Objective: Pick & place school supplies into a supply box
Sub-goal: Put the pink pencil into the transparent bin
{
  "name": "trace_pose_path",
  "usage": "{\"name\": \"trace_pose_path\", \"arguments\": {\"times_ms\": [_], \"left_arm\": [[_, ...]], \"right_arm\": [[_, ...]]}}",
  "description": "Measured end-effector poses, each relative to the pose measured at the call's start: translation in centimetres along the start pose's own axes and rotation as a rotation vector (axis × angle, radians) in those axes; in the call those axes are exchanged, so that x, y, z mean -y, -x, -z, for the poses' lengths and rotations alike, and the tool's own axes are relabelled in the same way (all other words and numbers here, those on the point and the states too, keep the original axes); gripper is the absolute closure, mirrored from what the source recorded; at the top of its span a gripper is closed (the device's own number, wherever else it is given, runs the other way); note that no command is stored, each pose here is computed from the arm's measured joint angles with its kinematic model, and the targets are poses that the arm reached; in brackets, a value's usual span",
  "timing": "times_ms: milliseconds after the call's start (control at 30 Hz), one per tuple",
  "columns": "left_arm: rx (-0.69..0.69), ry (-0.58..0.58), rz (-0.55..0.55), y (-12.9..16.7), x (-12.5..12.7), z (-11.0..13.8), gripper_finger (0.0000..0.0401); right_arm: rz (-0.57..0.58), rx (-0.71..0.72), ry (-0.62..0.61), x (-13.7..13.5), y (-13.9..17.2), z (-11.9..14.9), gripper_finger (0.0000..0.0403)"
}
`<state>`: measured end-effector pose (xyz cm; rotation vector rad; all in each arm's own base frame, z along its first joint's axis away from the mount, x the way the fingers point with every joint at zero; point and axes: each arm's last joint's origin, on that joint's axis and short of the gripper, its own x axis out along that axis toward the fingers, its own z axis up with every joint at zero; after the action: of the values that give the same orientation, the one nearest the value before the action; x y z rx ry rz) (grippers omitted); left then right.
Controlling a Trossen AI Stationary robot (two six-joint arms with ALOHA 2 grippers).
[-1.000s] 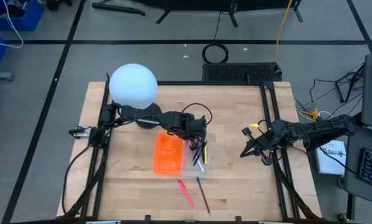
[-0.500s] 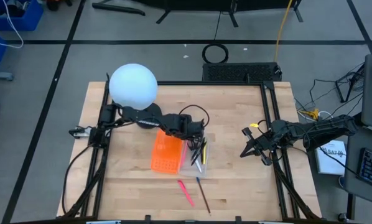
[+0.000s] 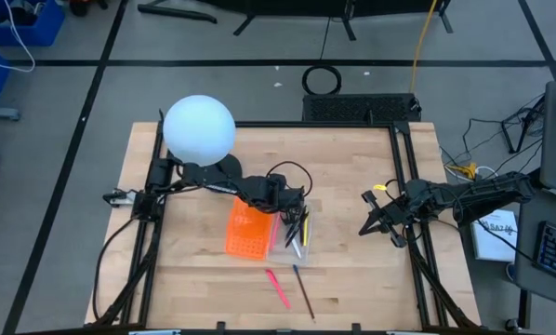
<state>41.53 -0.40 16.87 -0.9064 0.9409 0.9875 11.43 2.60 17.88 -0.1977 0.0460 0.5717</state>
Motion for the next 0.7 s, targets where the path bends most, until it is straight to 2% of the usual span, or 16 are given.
{"name": "trace_pose_path", "arguments": {"times_ms": [300, 700], "left_arm": [[-0.019, -0.003, -0.002, -0.02, 0.07, 0.63, 0.0360], [-0.039, 0.001, 0.007, -0.03, 0.12, 0.66, 0.0276]], "right_arm": [[0.000, -0.001, -0.005, 0.00, 0.00, 0.01, 0.0403], [0.000, -0.001, -0.020, 0.00, 0.00, 0.01, 0.0403]]}}
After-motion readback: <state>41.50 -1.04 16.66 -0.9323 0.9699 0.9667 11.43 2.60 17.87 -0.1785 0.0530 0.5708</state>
